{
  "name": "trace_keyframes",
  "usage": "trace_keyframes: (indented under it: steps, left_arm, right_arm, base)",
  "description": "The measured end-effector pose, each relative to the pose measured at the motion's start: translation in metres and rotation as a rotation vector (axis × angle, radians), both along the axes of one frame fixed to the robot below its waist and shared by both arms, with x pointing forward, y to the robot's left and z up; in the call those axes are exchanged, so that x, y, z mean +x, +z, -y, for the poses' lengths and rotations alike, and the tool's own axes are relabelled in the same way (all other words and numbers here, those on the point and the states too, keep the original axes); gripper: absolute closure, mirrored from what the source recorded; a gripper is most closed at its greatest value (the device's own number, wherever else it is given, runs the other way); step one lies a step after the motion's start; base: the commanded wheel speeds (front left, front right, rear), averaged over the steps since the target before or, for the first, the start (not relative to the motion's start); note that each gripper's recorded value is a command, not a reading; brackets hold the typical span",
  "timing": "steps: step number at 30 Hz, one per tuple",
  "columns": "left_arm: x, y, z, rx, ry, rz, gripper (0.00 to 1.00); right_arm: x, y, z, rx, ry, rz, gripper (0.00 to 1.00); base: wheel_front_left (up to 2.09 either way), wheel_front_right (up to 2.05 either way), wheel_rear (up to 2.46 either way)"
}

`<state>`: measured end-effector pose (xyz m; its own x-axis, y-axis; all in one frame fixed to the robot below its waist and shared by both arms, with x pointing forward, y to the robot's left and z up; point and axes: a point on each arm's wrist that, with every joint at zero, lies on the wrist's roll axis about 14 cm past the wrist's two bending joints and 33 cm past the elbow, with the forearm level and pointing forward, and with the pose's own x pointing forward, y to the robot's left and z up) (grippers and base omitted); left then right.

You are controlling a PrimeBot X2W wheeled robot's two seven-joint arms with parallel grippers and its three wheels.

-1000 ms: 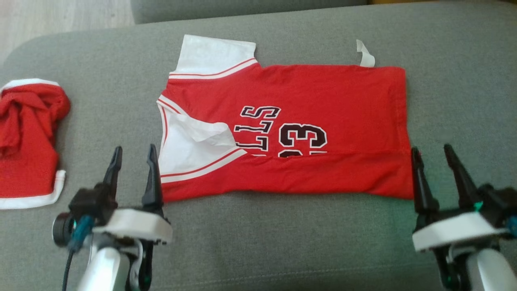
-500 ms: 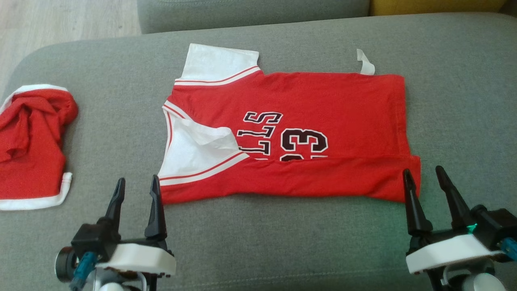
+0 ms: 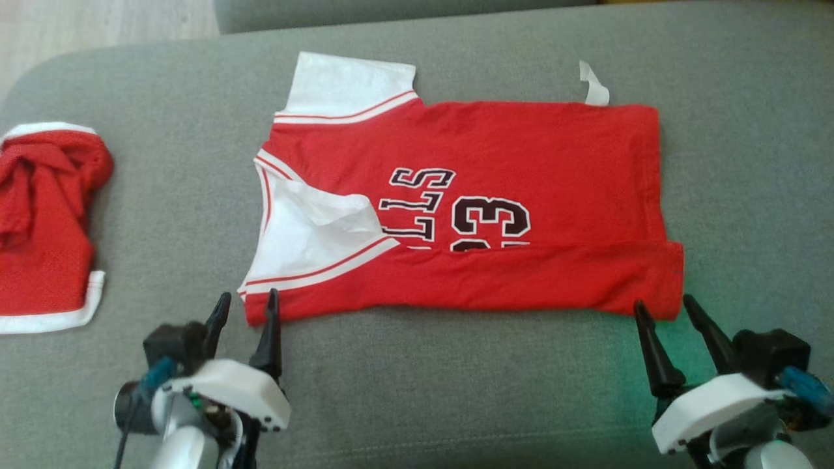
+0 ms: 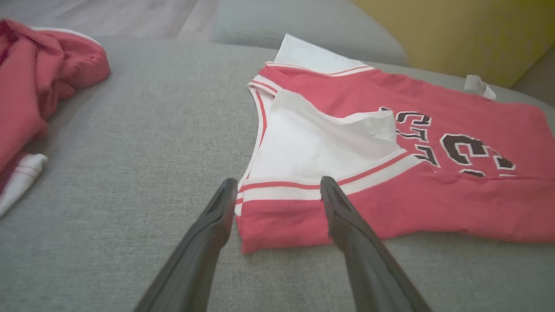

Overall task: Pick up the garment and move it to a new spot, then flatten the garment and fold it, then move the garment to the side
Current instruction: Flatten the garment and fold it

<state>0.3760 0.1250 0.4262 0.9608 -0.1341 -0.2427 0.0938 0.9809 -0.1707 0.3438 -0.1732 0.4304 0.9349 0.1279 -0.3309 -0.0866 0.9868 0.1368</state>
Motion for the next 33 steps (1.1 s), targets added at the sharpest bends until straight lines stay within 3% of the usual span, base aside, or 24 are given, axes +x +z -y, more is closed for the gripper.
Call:
trace_keyframes:
  steps: [15, 16, 17, 18, 19, 20, 27, 33]
  left_arm:
    - [0.011, -0.064, 0.004, -0.082, -0.037, -0.338, 0.0]
    - [0.011, -0.066, 0.004, -0.092, -0.038, -0.354, 0.37]
    - [0.012, -0.065, 0.005, -0.108, -0.04, -0.359, 0.79]
    - [0.013, -0.065, 0.003, -0.113, -0.038, -0.361, 0.79]
    - [0.013, -0.066, 0.002, -0.12, -0.035, -0.371, 1.0]
    - [0.012, -0.066, 0.003, -0.14, -0.037, -0.375, 1.0]
    - [0.005, -0.06, 0.0, -0.173, -0.018, -0.354, 1.0]
    - [-0.038, -0.063, -0.017, -0.176, 0.048, -0.379, 1.0]
  right_arm:
    - [0.003, -0.069, 0.026, 0.004, -0.032, -0.325, 0.0]
    - [0.003, -0.073, 0.024, 0.011, -0.028, -0.345, 0.0]
    - [0.004, -0.074, 0.022, 0.022, -0.024, -0.354, 0.48]
    - [0.005, -0.074, 0.019, 0.031, -0.017, -0.362, 0.48]
    - [0.008, -0.073, 0.017, 0.039, -0.012, -0.358, 0.96]
    - [0.01, -0.072, 0.016, 0.043, -0.009, -0.353, 1.0]
    - [0.012, -0.062, 0.009, 0.078, 0.007, -0.319, 1.0]
    - [-0.019, -0.06, -0.002, 0.111, 0.028, -0.328, 1.0]
  base:
    - [0.0, 0.0, 0.0]
    - [0.0, 0.0, 0.0]
    - [0.0, 0.0, 0.0]
    - [0.0, 0.0, 0.0]
    - [0.0, 0.0, 0.0]
    - [0.0, 0.0, 0.0]
    - [0.0, 0.0, 0.0]
    - [0.0, 0.0, 0.0]
